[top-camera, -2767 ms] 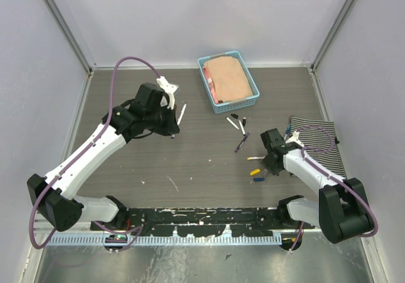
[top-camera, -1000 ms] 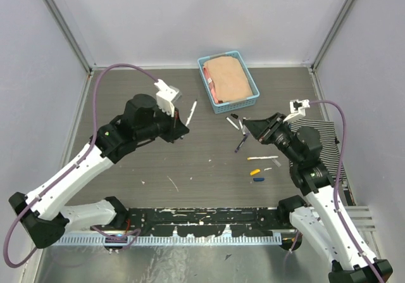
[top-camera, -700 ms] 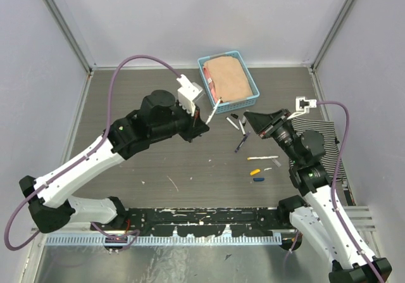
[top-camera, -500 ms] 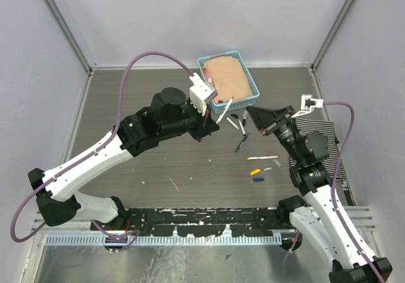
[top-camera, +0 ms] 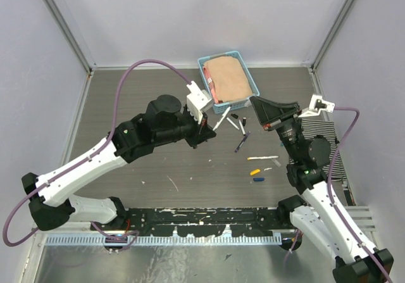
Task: Insert the pens into the pen caps
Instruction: Insert the pen cap onto the pen.
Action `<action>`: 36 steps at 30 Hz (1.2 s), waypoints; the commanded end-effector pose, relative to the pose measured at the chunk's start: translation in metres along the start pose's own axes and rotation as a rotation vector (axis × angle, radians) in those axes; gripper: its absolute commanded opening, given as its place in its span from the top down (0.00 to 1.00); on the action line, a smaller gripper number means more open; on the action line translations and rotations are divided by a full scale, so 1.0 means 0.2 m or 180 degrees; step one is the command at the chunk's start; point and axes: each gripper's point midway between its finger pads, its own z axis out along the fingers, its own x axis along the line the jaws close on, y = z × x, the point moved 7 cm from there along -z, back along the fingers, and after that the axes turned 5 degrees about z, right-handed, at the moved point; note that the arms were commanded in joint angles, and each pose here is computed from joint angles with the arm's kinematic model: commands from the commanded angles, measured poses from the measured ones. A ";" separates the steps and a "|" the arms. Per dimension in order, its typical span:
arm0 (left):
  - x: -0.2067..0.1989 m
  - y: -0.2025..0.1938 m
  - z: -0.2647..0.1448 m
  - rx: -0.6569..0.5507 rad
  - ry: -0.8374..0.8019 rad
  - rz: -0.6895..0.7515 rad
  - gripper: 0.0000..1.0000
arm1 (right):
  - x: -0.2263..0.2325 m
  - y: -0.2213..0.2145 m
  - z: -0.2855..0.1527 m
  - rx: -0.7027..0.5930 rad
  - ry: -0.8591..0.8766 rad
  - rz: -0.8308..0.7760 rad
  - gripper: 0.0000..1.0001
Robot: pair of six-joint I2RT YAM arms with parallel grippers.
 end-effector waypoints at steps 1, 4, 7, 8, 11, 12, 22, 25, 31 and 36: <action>-0.03 0.05 -0.05 -0.0178 -0.0125 0.0133 1.00 | 0.10 0.04 0.04 -0.0274 0.0387 0.0051 1.00; -0.03 0.05 -0.05 -0.0179 -0.0139 0.0144 1.00 | 0.12 0.01 0.06 -0.0284 0.0488 0.0078 1.00; -0.04 0.05 -0.05 -0.0176 -0.0182 0.0151 1.00 | 0.14 0.00 0.08 -0.0298 0.0568 0.0095 1.00; -0.04 0.04 -0.05 -0.0173 -0.0198 0.0157 1.00 | 0.14 -0.01 0.08 -0.0302 0.0571 0.0102 1.00; -0.04 0.05 -0.06 -0.0184 -0.0221 0.0162 1.00 | 0.15 -0.02 0.09 -0.0307 0.0594 0.0138 1.00; -0.05 0.05 -0.05 -0.0186 -0.0224 0.0165 1.00 | 0.15 -0.03 0.10 -0.0302 0.0602 0.0152 1.00; -0.05 0.04 -0.05 -0.0179 -0.0222 0.0168 1.00 | 0.14 -0.08 0.11 -0.0201 0.0555 0.0193 1.00; -0.04 0.04 -0.05 -0.0185 -0.0202 0.0173 1.00 | 0.13 -0.09 0.11 -0.0179 0.0527 0.0198 1.00; -0.03 0.04 -0.06 -0.0190 -0.0147 0.0177 1.00 | 0.13 -0.09 0.10 -0.0173 0.0501 0.0190 1.00; -0.03 0.04 -0.06 -0.0194 -0.0139 0.0175 1.00 | 0.13 -0.09 0.09 -0.0169 0.0453 0.0153 1.00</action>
